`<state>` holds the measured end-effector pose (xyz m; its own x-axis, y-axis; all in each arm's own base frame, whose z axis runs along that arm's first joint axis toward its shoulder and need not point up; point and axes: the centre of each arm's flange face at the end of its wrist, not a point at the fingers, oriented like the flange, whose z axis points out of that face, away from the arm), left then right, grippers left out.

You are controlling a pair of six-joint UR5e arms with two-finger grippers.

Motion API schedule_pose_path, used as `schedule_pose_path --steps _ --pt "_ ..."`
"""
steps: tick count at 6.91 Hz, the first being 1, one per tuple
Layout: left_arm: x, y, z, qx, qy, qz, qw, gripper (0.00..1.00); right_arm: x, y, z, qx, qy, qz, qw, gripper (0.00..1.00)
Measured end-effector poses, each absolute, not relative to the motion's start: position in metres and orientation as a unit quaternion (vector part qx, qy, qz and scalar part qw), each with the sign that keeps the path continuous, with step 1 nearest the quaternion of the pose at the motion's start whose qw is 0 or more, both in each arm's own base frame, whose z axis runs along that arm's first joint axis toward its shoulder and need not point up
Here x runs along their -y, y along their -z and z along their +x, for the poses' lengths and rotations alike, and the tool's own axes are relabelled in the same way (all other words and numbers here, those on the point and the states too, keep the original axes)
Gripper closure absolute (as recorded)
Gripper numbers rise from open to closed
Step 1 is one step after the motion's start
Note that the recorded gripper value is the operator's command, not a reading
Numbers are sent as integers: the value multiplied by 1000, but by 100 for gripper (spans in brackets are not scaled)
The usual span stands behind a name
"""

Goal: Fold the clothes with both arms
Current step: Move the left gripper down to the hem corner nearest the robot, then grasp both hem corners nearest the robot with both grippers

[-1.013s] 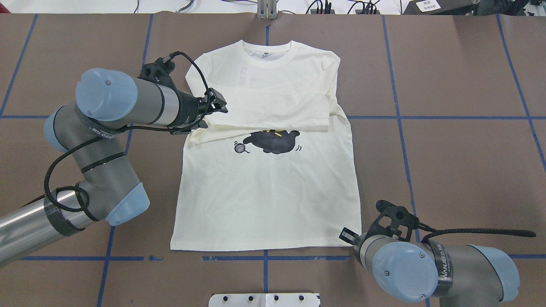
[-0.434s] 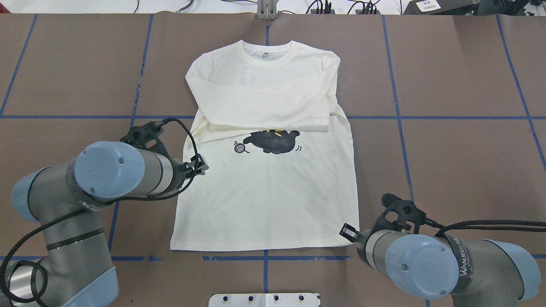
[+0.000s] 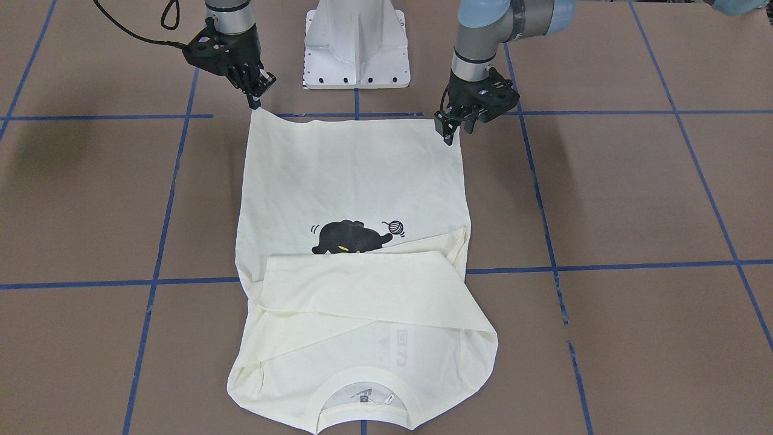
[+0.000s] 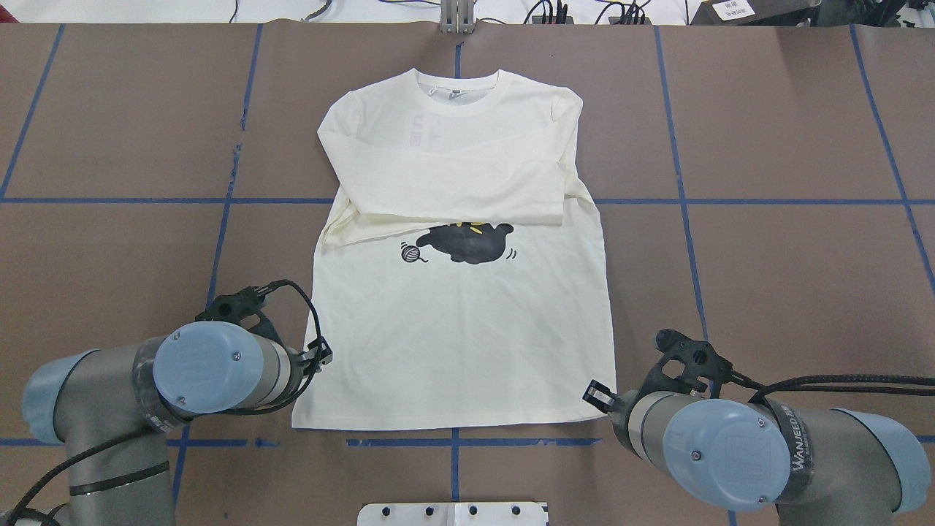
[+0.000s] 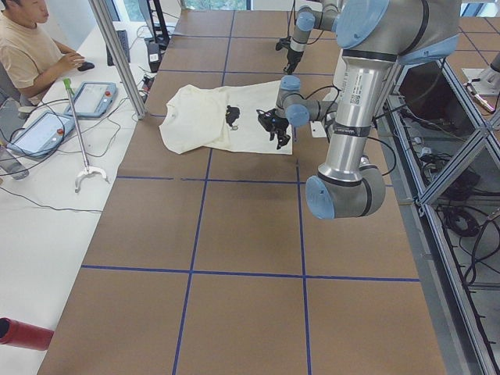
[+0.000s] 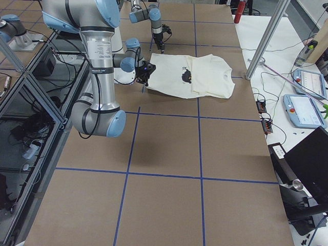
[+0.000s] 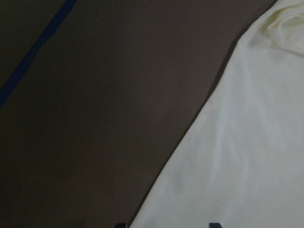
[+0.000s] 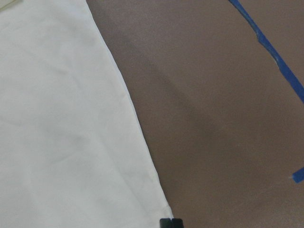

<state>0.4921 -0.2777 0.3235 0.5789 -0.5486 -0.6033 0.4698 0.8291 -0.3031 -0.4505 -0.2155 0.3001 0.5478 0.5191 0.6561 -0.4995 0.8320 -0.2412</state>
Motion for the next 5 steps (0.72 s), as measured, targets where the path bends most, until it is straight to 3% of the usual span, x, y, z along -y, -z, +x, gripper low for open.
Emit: schedule_pose_path --steps 5 --pt "244 -340 505 -337 274 -82 897 51 217 -296 -448 376 -292 -12 879 100"
